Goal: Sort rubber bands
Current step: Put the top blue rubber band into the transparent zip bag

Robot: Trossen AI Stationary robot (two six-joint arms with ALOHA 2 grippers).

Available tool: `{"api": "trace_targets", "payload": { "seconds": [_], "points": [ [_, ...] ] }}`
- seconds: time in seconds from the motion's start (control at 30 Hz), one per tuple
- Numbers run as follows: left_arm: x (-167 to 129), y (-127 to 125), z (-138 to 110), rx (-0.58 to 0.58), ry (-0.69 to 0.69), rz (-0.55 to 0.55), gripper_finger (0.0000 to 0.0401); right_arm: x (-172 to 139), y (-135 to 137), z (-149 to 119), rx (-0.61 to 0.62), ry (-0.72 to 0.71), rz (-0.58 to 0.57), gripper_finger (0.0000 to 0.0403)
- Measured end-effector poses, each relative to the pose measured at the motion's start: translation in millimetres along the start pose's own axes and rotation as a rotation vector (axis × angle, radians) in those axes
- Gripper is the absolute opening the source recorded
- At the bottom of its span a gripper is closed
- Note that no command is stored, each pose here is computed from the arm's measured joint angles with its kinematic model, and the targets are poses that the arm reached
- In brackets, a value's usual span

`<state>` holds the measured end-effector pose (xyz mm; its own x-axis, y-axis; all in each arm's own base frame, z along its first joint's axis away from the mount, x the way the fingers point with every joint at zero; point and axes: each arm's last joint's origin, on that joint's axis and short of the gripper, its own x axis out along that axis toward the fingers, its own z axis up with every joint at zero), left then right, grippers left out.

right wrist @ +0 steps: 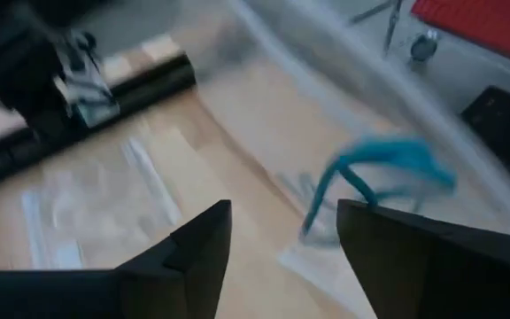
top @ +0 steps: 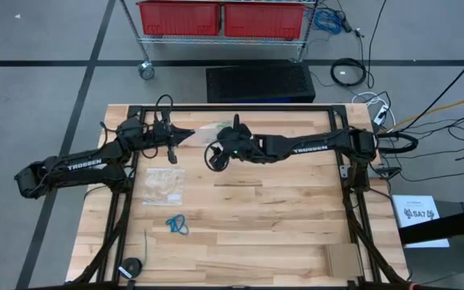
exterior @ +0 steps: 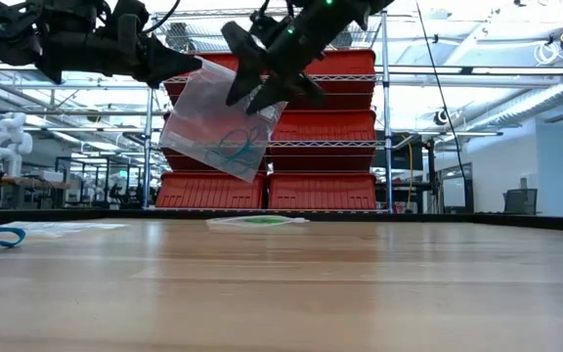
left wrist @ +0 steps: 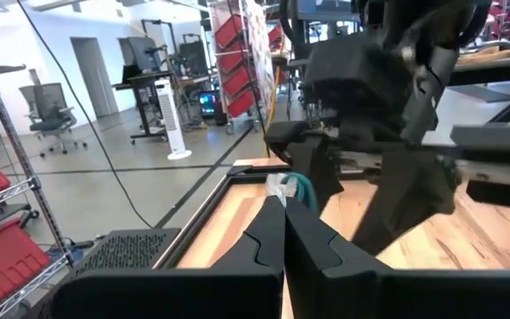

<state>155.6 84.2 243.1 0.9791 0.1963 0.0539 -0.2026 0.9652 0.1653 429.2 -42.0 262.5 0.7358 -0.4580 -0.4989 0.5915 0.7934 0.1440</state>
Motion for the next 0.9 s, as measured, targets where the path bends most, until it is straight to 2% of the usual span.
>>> {"api": "trace_targets", "payload": {
  "seconds": [0.1,0.17,0.23,0.33,0.37,0.67,0.9],
  "points": [
    [0.0,0.1,0.1,0.000,0.000,0.001,0.0000,4.5,-3.0,-1.2,-0.003,-0.011,-0.031,0.0191],
    [0.0,0.1,0.3,0.000,-0.001,0.002,0.0000,6.4,-4.4,-4.2,-0.013,0.001,-0.054,0.0165],
    [0.0,0.2,0.2,0.000,0.000,0.005,0.0000,6.7,-4.3,-4.7,-0.017,-0.003,-0.069,0.0120],
    [0.1,0.2,0.4,0.001,0.000,0.005,0.0000,4.6,-0.6,-8.6,-0.043,0.013,-0.073,0.0033],
    [0.1,0.2,0.4,0.001,0.000,0.005,0.0000,3.6,1.0,-10.0,-0.054,0.016,-0.078,0.0018],
    [0.1,0.2,0.1,0.000,0.003,0.005,0.0000,-28.2,9.4,5.3,-0.064,-0.003,-0.040,0.0003],
    [0.1,0.2,0.2,0.000,0.001,0.004,0.0000,-39.3,12.7,32.1,-0.175,-0.060,-0.023,0.0001]
  ]
}}
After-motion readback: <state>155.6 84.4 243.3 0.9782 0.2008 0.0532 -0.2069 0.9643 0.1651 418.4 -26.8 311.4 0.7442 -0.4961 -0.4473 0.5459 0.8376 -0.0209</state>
